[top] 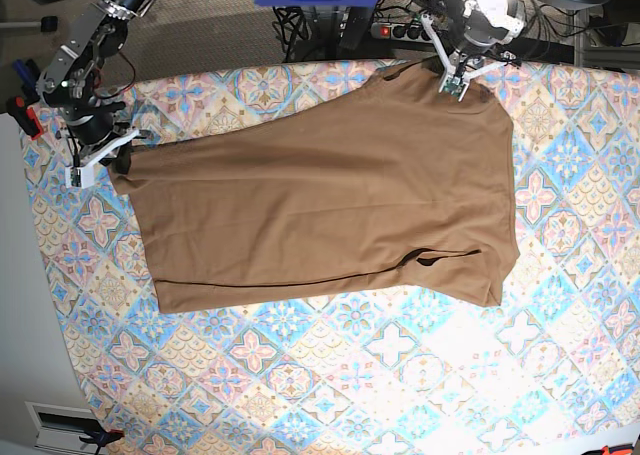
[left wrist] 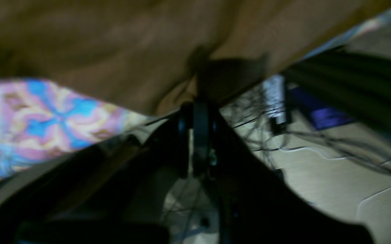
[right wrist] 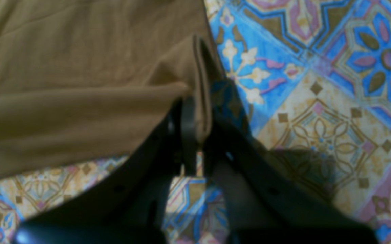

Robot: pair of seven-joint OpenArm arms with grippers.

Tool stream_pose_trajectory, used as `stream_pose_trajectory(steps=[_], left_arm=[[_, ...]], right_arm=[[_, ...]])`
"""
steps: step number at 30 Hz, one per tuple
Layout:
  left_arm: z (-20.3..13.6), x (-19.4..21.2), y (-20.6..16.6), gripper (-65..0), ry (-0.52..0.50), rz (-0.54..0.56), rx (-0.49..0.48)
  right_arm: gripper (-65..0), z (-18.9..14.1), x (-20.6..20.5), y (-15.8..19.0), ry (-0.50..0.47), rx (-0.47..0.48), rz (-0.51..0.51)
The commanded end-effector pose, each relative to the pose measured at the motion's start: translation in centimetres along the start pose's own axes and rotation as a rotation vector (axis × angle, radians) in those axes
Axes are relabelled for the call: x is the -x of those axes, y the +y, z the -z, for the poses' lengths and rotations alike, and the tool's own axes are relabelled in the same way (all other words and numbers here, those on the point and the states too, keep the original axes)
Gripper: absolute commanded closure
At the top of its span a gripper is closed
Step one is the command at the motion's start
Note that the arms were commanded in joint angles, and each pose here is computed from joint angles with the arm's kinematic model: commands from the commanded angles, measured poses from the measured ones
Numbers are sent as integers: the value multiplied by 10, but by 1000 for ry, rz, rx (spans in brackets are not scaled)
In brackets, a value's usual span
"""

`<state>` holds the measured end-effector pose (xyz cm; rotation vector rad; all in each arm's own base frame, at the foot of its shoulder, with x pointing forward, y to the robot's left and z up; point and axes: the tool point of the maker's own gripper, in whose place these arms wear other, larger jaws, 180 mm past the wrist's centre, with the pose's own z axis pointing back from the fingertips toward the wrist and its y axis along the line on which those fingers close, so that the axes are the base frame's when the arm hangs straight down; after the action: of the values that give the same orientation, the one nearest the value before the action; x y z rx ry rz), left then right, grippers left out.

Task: Layout the t-shirt on the table in an organized manner, then fold the t-shirt properly

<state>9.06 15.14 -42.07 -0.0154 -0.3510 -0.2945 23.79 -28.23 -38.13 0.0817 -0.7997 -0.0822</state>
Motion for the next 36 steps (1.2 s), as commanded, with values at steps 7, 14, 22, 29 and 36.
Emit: stream_pose_trajectory(steps=[7, 14, 22, 29, 36], left_arm=[[-12, -40, 27, 0, -166, -69, -51], [-14, -76, 43, 0, -247, -39, -94], [-21, -125, 62, 0, -357, -20, -143], [-18, -166, 37, 0, -390, 112, -129], [-17, -199, 31, 0, -353, 185, -152]], right_arm=[[0, -4, -20, -5, -59, 8, -18], [0, -4, -21, -5, -62, 8, -18], [0, -3, -19, -5, -57, 7, -13], [0, -2, -19, -5, -57, 6, -12], [0, -3, -19, -6, -61, 9, -10]])
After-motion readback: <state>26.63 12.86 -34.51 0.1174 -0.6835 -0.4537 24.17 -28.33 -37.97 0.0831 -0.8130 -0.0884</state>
